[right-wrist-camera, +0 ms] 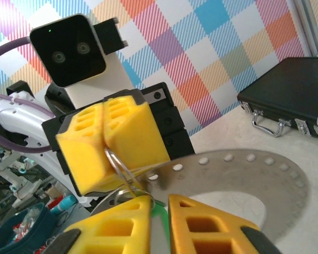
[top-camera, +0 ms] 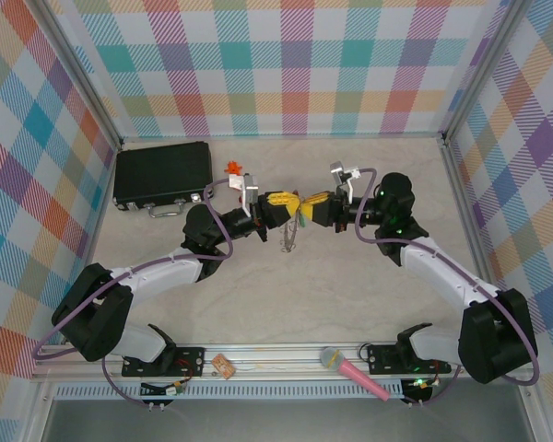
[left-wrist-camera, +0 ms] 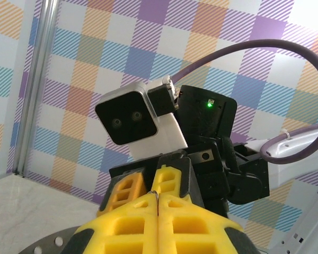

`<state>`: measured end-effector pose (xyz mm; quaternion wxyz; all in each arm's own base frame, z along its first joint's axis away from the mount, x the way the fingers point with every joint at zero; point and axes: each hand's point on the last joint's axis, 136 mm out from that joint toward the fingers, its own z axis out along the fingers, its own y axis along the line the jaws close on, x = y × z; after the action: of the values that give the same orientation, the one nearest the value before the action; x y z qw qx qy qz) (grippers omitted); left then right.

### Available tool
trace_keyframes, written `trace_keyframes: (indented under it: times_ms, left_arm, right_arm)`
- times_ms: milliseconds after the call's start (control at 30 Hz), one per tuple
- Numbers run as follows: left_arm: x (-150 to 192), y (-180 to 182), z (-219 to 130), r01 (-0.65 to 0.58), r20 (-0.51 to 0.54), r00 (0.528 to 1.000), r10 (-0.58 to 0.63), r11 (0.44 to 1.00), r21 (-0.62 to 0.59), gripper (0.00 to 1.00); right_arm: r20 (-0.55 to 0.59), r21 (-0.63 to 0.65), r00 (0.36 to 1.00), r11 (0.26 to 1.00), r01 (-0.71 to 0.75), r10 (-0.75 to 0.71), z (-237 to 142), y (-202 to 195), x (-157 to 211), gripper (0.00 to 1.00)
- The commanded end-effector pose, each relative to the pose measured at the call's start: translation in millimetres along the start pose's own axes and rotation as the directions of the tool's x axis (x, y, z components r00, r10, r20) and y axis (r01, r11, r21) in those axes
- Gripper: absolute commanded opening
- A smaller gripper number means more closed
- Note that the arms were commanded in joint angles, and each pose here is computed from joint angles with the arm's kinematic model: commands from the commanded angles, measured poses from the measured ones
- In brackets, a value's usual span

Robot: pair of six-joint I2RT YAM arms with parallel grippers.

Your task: Put the keys on the keyring

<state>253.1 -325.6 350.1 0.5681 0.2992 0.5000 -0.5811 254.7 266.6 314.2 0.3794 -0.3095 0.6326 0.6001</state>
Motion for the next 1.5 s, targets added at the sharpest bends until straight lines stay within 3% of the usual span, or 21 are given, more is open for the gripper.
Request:
trace_keyframes:
  times_ms: [0, 267, 700, 1333, 1467]
  left_arm:
    - [-25, -23, 5, -0.075, 0.068, 0.995, 0.071, 0.995, 0.068, 0.00]
    - [-24, -22, 3, -0.089, 0.054, 0.995, 0.086, 0.995, 0.048, 0.00]
    - [-22, -23, 4, -0.071, 0.048, 0.997, 0.068, 0.995, 0.065, 0.00]
    - [-17, -20, 7, -0.048, 0.034, 0.998, 0.045, 0.996, 0.073, 0.00]
    - [-16, -19, 6, -0.050, 0.036, 0.998, 0.048, 0.997, 0.060, 0.00]
  right_arm:
    - [0.049, 0.082, 0.997, 0.995, 0.059, -0.063, -8, 1, -8, 0.23]
    - [0.130, 0.195, 0.980, 0.973, 0.121, -0.148, -26, 6, -21, 0.31]
    - [0.104, 0.065, 0.985, 0.989, 0.134, -0.140, -14, 21, -28, 0.30]
    - [0.066, -0.009, 0.985, 0.987, 0.158, -0.157, 0, 30, -26, 0.29]
    - [0.082, 0.037, 0.984, 0.987, 0.156, -0.158, -2, 24, -26, 0.29]
